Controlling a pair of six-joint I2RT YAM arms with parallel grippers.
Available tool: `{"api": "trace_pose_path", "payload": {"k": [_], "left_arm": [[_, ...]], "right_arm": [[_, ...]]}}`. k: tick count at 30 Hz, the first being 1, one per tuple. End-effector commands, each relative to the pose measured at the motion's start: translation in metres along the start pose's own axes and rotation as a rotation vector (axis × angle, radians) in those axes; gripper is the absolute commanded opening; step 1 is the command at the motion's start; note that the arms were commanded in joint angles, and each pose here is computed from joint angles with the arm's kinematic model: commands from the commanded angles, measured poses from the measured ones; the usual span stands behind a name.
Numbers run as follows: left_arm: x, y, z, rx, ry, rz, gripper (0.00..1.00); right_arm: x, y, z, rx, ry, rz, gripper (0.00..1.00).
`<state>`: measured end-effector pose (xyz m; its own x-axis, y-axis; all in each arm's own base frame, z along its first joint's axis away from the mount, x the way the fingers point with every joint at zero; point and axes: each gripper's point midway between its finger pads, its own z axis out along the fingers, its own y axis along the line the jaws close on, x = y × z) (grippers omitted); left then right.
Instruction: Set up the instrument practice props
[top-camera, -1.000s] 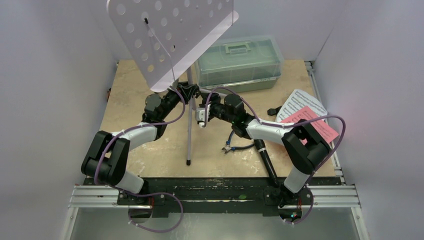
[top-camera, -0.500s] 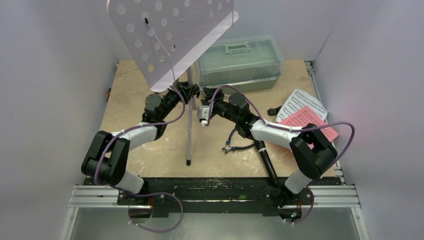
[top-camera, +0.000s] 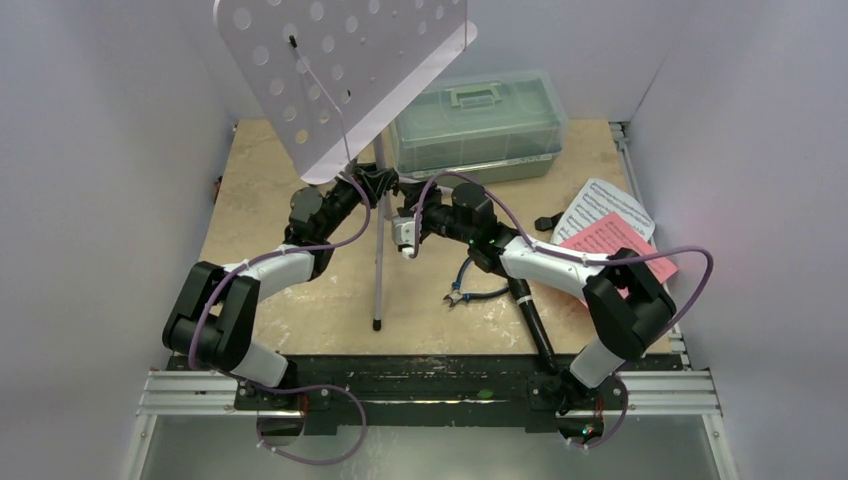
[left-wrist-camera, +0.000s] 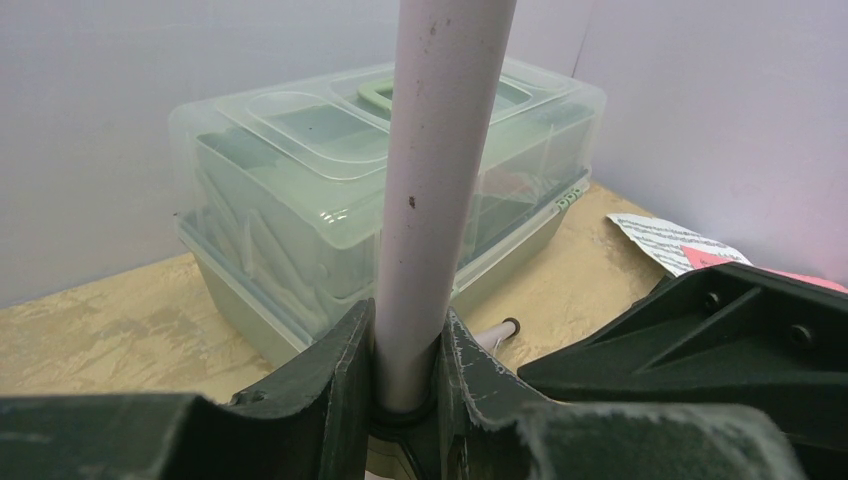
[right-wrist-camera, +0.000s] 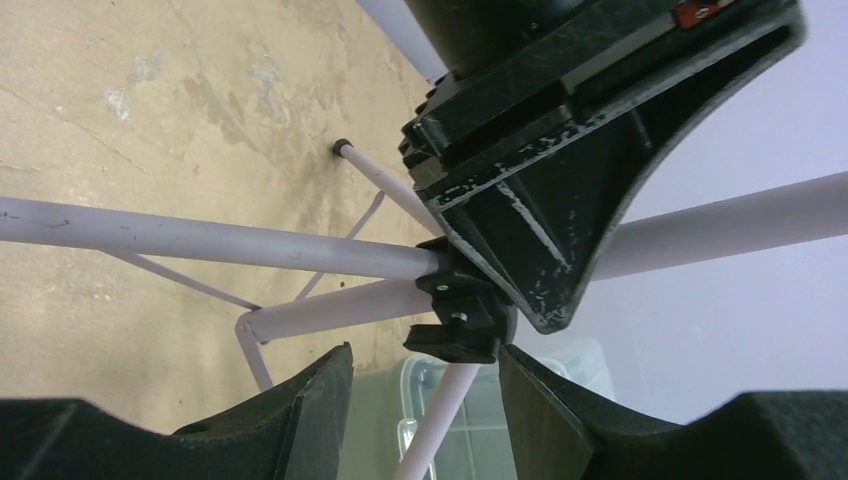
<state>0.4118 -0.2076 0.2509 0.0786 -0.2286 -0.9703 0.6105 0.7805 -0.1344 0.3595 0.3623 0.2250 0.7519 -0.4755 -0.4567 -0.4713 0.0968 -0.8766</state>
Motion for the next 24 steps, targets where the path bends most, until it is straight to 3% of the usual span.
{"api": "trace_pose_path", "payload": {"k": [1,18,24], "left_arm": [[-0.001,0.014,0.0,-0.072,0.016,-0.081,0.0],[-0.002,0.014,0.0,-0.07,0.012,-0.082,0.0],[-0.002,0.015,0.0,-0.072,0.013,-0.083,0.0]], "right_arm": [[-0.011,-0.014,0.007,0.02,-0.04,-0.038,0.59],[0.001,-0.017,0.021,0.056,-0.006,-0.046,0.56],[-0.021,-0.023,0.008,0.065,-0.038,-0.066,0.57]]}}
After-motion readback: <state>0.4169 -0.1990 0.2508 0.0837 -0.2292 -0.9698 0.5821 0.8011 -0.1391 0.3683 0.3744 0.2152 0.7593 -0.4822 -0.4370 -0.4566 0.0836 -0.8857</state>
